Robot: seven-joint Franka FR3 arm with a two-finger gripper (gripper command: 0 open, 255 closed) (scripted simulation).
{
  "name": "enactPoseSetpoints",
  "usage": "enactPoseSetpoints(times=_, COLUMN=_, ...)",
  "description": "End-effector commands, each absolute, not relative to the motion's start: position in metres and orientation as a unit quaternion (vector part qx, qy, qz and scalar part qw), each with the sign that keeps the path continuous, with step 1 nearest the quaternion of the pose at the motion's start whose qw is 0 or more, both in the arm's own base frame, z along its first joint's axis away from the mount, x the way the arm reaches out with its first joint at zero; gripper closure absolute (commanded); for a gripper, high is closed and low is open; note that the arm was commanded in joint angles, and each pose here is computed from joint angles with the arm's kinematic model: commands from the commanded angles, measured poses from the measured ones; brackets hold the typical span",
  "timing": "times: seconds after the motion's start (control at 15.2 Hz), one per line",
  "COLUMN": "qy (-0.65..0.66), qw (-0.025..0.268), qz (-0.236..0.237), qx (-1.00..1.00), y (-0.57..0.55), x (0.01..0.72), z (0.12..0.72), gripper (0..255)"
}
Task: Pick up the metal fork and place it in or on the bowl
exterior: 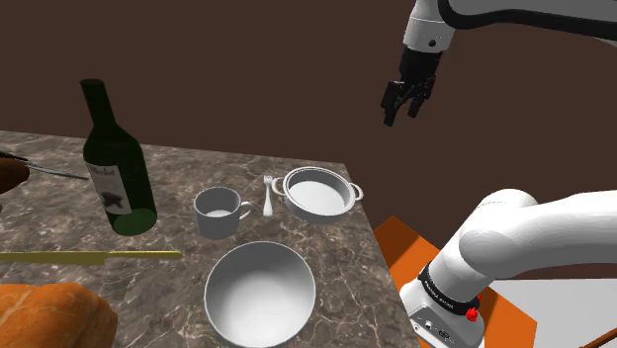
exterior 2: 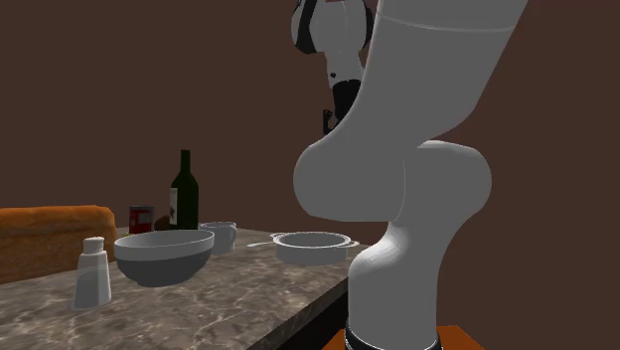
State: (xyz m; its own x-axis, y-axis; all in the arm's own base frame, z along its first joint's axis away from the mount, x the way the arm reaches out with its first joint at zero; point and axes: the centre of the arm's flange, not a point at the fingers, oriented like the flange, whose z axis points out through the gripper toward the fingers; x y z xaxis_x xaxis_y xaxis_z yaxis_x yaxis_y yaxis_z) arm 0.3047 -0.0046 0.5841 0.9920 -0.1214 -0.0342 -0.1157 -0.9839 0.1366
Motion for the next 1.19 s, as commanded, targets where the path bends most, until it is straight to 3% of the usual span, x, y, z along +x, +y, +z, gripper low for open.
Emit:
enactPoseSetpoints(times=0.0, qy=-0.060, qw=0.067, qz=-0.021, qx=0.996, y=-0.005, x=0.305, z=0.584, gripper=0)
enactPoseSetpoints(times=1.12, qy=-0.222, qw=0.020, qz=-0.032, qx=0.974, y=0.141, x=0.375, z=0.446, gripper=0)
